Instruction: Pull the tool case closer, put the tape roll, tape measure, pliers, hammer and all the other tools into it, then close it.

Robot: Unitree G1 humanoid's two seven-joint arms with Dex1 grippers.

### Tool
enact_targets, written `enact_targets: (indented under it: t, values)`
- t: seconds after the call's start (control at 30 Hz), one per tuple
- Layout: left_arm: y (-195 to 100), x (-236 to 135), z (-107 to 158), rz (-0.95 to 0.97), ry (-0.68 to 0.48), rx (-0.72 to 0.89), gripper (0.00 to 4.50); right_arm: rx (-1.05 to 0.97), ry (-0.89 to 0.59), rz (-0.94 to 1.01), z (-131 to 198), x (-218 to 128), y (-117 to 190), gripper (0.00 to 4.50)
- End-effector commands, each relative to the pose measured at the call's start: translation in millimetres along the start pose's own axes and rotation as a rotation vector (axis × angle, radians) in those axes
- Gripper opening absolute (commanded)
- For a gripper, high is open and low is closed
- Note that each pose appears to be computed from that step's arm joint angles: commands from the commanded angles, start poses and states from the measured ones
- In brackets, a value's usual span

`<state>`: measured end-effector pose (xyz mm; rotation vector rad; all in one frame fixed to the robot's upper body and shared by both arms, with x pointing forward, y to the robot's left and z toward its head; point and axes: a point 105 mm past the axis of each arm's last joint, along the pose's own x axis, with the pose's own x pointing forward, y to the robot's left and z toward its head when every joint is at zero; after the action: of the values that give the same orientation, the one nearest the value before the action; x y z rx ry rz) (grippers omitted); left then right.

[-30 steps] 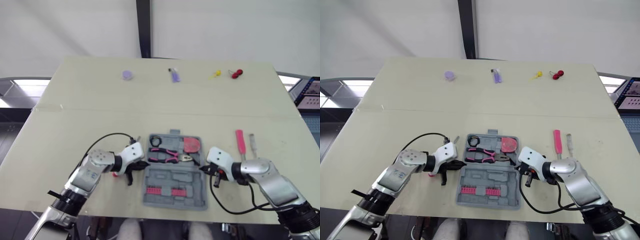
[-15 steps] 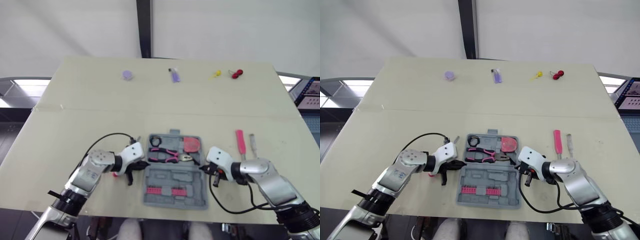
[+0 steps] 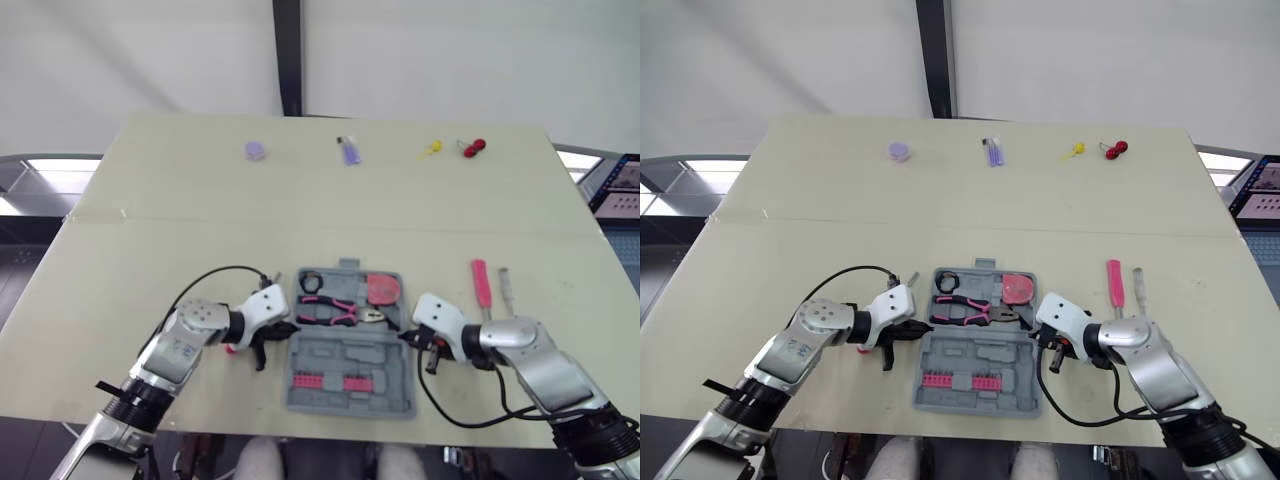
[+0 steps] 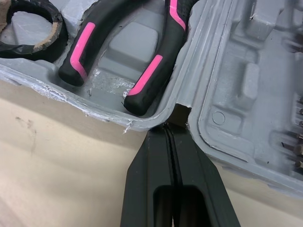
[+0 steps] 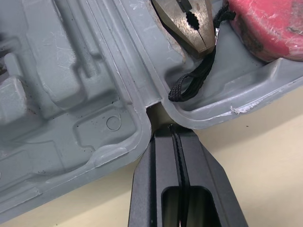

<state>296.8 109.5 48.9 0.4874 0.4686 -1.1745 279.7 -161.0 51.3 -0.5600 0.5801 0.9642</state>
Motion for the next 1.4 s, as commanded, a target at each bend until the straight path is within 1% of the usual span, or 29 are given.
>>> enact_targets:
  t: [0.03,0.47,0.83,1.07,1.4]
  values:
    - [-7.9,5.4,18.7,-0.030,-0.060,0.063,0.00,-0.034,-0.046,0.025,12.5,5.3,8.7,0.03]
    - [-3.6,1.4,14.9,-0.015,-0.043,0.068,0.00,-0.042,-0.019,0.010,6.5,3.0,5.2,0.03]
    - [-0.8,-6.5,8.6,0.000,-0.029,0.055,0.00,-0.029,0.007,-0.033,-4.9,-8.6,-5.3,0.03]
    - [-4.7,-3.0,13.0,-0.021,-0.045,0.055,0.00,-0.030,-0.006,-0.036,-0.9,-6.2,-5.8,0.03]
    - [-7.0,-3.0,11.3,-0.026,-0.042,0.050,0.00,-0.033,-0.017,-0.037,3.0,-2.6,-6.2,0.03]
